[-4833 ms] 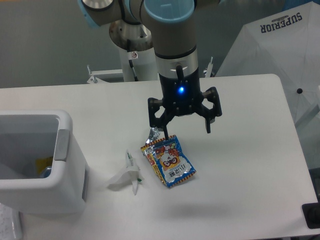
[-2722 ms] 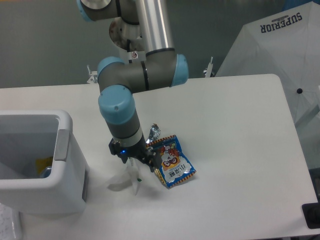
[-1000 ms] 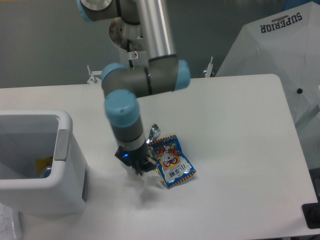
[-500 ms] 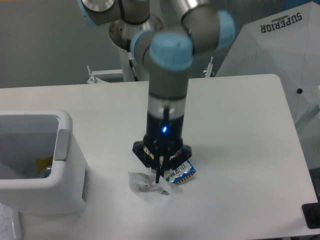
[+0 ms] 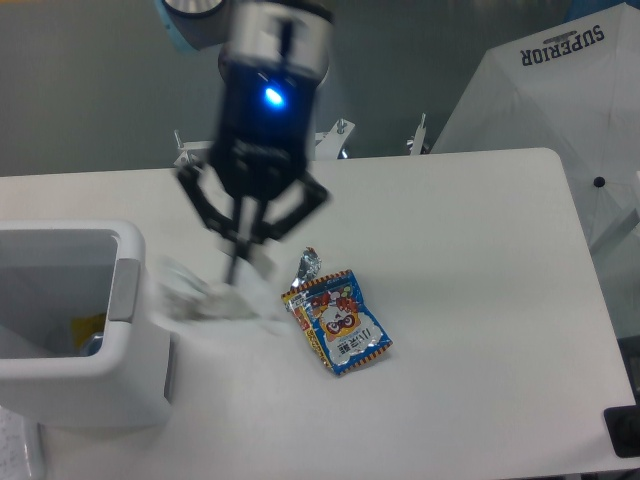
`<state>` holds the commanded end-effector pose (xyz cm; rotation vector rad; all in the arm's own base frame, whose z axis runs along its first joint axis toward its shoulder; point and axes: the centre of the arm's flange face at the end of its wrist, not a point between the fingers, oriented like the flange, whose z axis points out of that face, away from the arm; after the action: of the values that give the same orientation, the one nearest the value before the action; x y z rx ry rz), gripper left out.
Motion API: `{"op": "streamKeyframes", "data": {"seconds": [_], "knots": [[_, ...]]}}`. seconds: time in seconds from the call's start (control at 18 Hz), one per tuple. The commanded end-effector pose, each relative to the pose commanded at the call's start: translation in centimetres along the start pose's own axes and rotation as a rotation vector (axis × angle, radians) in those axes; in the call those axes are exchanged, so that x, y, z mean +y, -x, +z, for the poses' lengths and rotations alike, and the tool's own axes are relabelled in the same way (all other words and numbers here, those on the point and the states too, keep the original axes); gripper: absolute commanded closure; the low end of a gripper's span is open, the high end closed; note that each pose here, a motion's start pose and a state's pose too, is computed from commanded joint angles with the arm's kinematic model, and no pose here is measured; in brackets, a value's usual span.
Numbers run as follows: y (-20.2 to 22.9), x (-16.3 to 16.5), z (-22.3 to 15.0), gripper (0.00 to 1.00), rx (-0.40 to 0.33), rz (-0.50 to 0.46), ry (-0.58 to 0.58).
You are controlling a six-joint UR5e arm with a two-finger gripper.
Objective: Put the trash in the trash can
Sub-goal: 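Lift the wrapper and carry it over the white trash bin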
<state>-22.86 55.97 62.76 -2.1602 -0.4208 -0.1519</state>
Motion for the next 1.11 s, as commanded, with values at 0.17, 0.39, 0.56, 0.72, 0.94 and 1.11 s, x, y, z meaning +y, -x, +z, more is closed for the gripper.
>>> {"op": "streamKeyframes", "data": {"seconds": [0.17, 0.39, 0.56, 0.72, 0.94, 1.11], "knots": [[-1.9, 1.0, 1.2, 1.00, 0.031, 0.013, 0.028], [-3.3, 3.7, 2.4, 1.00, 0.048, 0.019, 0.080], [-3.1, 4.9, 3.3, 1.00, 0.050, 0.004, 0.111], [-4.1, 6.2, 4.2, 1.00, 0.055, 0.008, 0.139], [-5.4, 8.0, 6.2, 1.00, 0.079, 0.018, 0.185], [-5.9, 9.6, 8.1, 1.00, 0.095, 0.016, 0.226]]}}
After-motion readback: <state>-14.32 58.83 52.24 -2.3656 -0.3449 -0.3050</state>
